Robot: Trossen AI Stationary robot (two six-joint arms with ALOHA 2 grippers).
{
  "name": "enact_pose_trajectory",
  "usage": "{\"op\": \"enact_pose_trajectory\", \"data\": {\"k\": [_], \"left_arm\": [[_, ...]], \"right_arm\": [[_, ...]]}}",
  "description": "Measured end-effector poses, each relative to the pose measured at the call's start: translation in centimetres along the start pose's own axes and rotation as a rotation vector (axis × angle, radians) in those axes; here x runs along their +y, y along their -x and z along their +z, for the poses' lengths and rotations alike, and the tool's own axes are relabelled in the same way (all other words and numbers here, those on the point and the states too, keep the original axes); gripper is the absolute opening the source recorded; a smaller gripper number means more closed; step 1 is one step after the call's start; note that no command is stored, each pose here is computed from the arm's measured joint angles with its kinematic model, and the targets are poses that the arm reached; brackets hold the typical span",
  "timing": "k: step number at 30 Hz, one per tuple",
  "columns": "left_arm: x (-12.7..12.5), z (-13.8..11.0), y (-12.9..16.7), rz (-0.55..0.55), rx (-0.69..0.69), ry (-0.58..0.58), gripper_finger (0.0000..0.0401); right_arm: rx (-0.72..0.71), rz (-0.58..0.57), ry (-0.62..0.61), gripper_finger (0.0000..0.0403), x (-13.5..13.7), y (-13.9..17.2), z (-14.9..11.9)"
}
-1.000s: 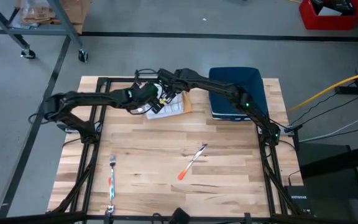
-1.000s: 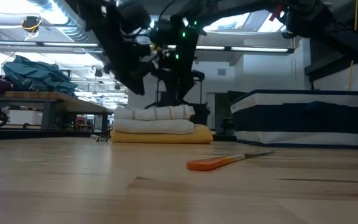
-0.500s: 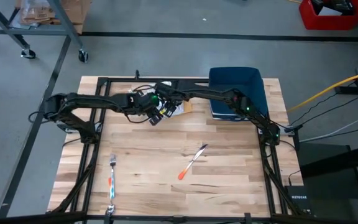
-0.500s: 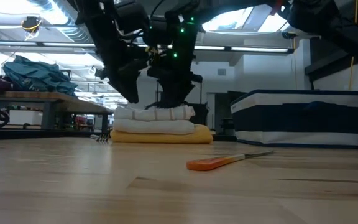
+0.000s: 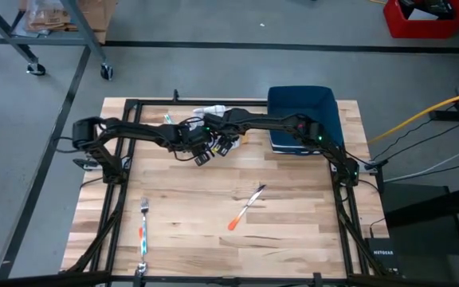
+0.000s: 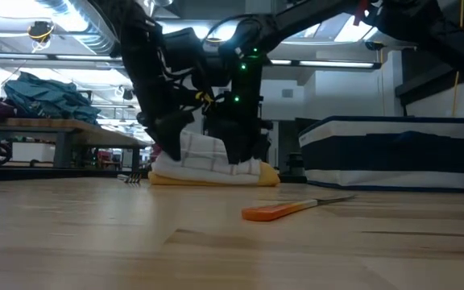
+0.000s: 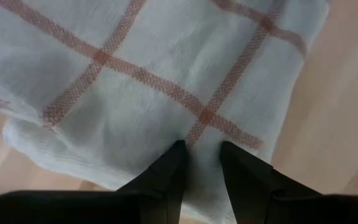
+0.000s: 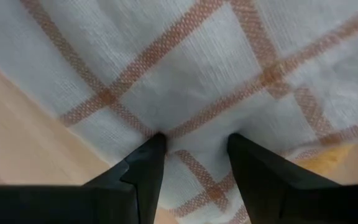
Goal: Fold towel
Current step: Stack the folded white patterned towel on top of the white patterned towel
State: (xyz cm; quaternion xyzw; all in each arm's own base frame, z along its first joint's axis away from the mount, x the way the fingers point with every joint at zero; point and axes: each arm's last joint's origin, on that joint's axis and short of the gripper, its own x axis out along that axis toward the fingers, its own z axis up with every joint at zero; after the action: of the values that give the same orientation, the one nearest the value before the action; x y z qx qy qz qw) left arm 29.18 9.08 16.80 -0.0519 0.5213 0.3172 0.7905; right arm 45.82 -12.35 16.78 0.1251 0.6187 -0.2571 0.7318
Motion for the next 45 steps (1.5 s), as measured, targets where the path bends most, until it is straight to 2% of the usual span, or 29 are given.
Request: {"op": "enact_pose_trajectory", "data": {"k": [7, 13, 22, 27, 29, 33, 41, 45], "left_arm": [[-0.2, 0.3, 0.2, -0.008, -0.035, -0.019, 0.0100], [0.8, 0.8, 3.0, -0.027, -0.126, 0.005, 0.0100], [3.1, 1.1, 8.8, -0.032, -0.329, -0.030, 0.0100], [4.1, 0.3, 12.0, -0.049, -0.413, -0.009, 0.0100], [4.4, -0.1, 13.1, -0.048, -0.440, -0.003, 0.0100], [5.2, -1.4, 15.2, -0.070, -0.465, -0.006, 0.0100], [5.8, -3.2, 18.3, -0.159, -0.534, 0.054, 0.0100], [5.6, -3.8, 19.3, -0.195, -0.570, 0.042, 0.0100]], "right_arm": [[-0.012, 0.006, -0.005, 0.0184, -0.2, 0.2, 0.1], [-0.073, -0.020, -0.011, 0.0184, -0.5, 2.6, 0.9], [-0.325, -0.038, -0.071, 0.0184, -1.0, 7.7, 3.7], [-0.516, -0.034, -0.039, 0.0184, -1.4, 8.8, 5.6], [-0.576, 0.005, -0.043, 0.0184, -1.7, 9.0, 6.3], [-0.638, 0.080, -0.063, 0.0184, -2.4, 8.2, 7.3], [-0.599, 0.061, -0.126, 0.0184, -4.0, 4.8, 8.2], [-0.524, 0.060, -0.151, 0.0184, -4.4, 1.6, 8.2]]}}
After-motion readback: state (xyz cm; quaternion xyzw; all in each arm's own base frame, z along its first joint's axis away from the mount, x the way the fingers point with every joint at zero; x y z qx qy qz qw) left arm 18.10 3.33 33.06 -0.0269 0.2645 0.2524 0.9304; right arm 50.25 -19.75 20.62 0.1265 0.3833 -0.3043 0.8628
